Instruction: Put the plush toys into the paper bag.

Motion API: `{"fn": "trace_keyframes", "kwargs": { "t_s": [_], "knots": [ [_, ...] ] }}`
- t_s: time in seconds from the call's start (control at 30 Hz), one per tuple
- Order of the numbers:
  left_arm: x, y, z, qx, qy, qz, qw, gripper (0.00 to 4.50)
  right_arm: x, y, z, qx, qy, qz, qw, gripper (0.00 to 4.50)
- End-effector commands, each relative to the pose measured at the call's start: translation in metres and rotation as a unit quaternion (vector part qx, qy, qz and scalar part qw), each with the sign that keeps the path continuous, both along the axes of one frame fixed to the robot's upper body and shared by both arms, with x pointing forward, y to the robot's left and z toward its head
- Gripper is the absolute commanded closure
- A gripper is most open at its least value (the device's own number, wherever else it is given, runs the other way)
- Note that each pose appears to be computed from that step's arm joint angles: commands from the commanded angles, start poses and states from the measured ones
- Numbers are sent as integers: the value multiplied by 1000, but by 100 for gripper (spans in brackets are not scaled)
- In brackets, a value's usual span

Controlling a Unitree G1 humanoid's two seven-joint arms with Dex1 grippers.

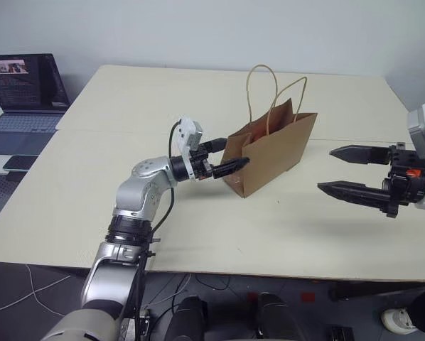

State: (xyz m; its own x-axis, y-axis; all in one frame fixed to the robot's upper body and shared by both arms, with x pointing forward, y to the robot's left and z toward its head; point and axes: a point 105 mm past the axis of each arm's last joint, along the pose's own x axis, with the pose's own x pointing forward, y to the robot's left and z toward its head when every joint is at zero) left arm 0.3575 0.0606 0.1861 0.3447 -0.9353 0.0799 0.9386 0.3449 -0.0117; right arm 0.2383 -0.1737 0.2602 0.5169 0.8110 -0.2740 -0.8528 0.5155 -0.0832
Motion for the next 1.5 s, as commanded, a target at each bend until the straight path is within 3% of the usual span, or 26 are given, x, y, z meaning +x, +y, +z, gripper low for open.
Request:
{"fn": "trace_keyframes", "kwargs": {
  "t_s": [0.03,0.33,0.37,0.43,0.8,0.87,1.17,1.33,1.5],
  "knots": [
    [-6,-10,9,0,-38,-1,999,3,-4,1,8,-8,-20,5,1000,0],
    [5,-18,7,-15,-49,62,997,3,-1,5,9,-12,-35,7,999,0],
    [6,-18,6,-16,-49,65,997,21,-1,5,9,-11,-35,7,999,0],
    [6,-20,7,-25,-47,60,997,59,-1,6,9,-11,-37,8,999,0],
    [6,-25,2,-12,-42,48,998,400,1,9,10,-12,-48,-1,999,0],
    [7,-26,0,-8,-44,49,998,445,2,8,8,-17,-46,-5,999,0],
    [16,-14,13,-27,-51,37,998,445,6,2,7,-25,-63,-22,997,0],
    [6,2,25,-29,-13,-72,997,445,-6,-1,14,-11,-101,5,995,0],
    [-9,6,25,2,32,-176,984,445,-23,-12,18,-10,-61,23,998,0]
  ]
}}
